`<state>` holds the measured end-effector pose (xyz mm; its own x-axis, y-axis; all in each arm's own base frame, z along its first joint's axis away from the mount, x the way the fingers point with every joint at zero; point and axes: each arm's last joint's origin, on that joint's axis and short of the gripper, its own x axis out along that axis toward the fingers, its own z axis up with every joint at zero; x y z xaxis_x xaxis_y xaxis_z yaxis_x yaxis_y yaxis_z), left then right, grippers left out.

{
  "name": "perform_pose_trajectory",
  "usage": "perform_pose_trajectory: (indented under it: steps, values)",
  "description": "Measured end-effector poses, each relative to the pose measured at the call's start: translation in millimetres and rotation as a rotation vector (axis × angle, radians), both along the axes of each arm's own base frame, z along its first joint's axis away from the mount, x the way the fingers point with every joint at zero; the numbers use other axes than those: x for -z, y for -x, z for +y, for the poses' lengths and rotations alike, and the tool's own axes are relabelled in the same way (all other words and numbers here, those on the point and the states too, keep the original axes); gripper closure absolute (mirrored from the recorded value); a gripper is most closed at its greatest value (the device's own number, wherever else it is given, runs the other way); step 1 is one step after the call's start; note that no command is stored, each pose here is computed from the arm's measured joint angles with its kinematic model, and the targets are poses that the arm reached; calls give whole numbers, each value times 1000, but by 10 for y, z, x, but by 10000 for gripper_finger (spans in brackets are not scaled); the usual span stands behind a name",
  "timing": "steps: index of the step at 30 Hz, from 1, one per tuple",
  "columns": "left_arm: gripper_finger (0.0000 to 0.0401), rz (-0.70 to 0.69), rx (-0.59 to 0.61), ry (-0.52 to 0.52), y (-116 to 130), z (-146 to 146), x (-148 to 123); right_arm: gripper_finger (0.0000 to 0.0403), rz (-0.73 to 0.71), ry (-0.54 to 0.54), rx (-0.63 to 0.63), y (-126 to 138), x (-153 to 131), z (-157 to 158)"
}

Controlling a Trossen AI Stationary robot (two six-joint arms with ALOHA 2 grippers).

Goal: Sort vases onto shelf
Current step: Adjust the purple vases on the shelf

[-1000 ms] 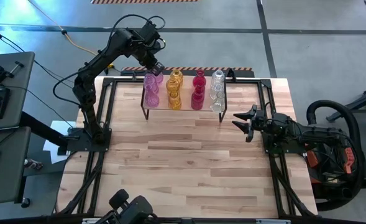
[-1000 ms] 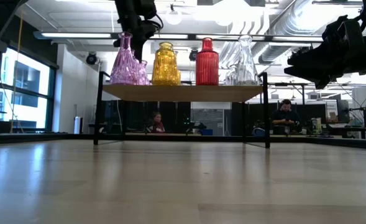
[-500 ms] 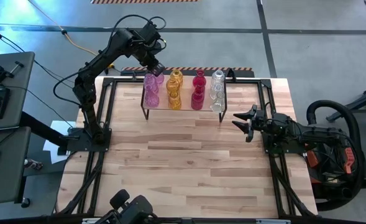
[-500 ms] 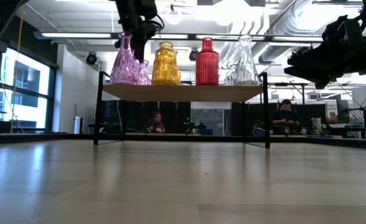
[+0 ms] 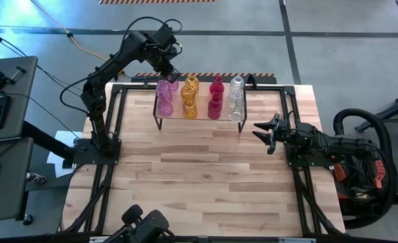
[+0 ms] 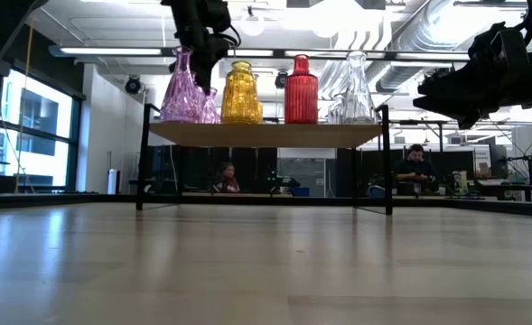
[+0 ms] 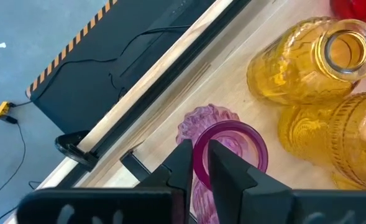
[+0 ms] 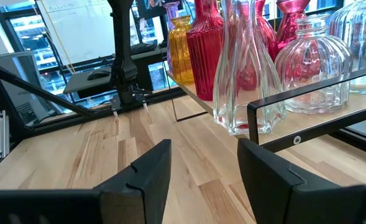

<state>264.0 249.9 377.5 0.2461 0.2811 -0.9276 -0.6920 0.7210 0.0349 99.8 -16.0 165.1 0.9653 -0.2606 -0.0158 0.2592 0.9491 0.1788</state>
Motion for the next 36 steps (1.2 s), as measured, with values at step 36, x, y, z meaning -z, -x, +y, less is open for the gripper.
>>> perform_pose_trajectory:
  steps: [36]
  values:
    - [381,67,-51,-2,139,-14,-39,233,0,0,0,0,0,0]
